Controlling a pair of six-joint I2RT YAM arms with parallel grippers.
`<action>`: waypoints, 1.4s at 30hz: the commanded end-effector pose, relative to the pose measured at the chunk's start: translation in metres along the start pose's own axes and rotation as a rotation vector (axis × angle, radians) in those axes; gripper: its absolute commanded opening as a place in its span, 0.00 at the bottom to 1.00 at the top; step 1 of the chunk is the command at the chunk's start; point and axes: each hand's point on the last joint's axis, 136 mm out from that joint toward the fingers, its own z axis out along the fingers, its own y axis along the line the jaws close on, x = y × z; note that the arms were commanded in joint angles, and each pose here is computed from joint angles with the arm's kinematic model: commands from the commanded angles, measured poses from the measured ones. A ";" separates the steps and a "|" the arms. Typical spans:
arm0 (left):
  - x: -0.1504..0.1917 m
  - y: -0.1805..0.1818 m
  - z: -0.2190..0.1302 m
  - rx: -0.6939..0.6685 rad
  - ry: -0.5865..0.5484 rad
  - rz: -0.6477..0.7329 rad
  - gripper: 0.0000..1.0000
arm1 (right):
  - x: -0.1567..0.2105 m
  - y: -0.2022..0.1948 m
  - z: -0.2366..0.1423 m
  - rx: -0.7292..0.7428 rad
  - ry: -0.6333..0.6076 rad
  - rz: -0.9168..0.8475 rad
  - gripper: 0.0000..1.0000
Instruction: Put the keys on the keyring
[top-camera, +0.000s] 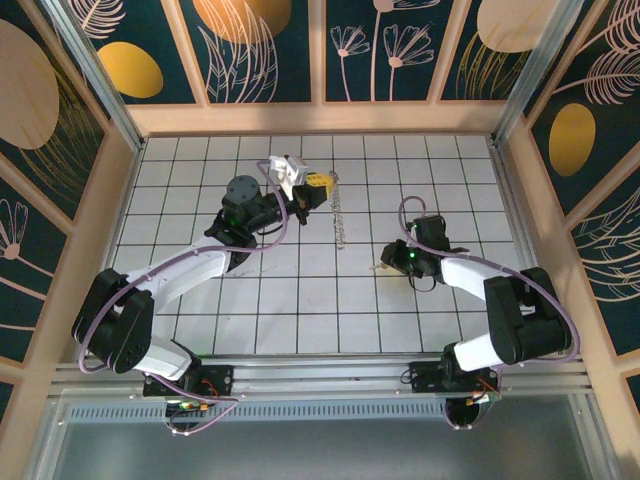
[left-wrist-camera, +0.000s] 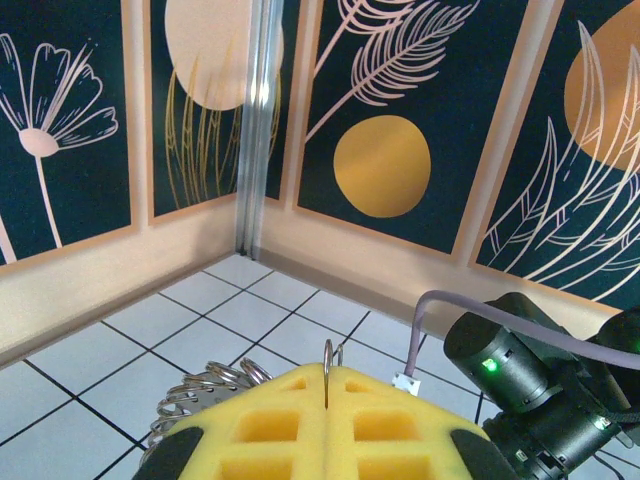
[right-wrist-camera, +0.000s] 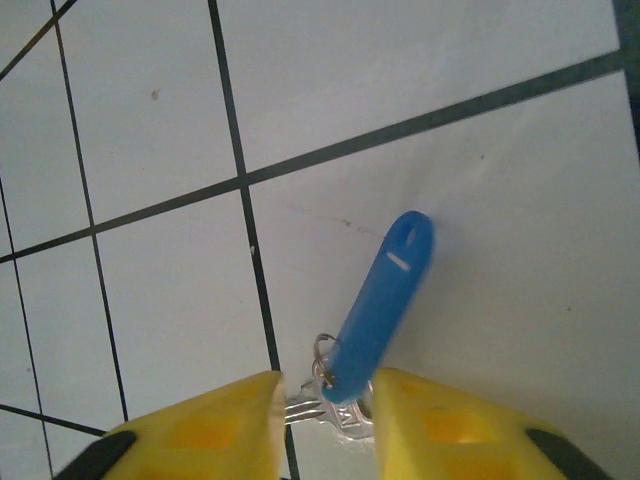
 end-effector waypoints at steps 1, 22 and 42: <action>-0.027 -0.010 -0.001 0.031 -0.075 0.028 0.00 | -0.017 0.009 -0.011 -0.017 -0.064 -0.013 0.33; -0.025 -0.009 0.001 0.035 -0.078 0.021 0.00 | -0.001 -0.003 -0.023 0.117 -0.046 0.044 0.33; -0.025 -0.010 -0.001 0.036 -0.077 0.027 0.00 | -0.006 -0.001 -0.002 0.122 -0.026 0.019 0.21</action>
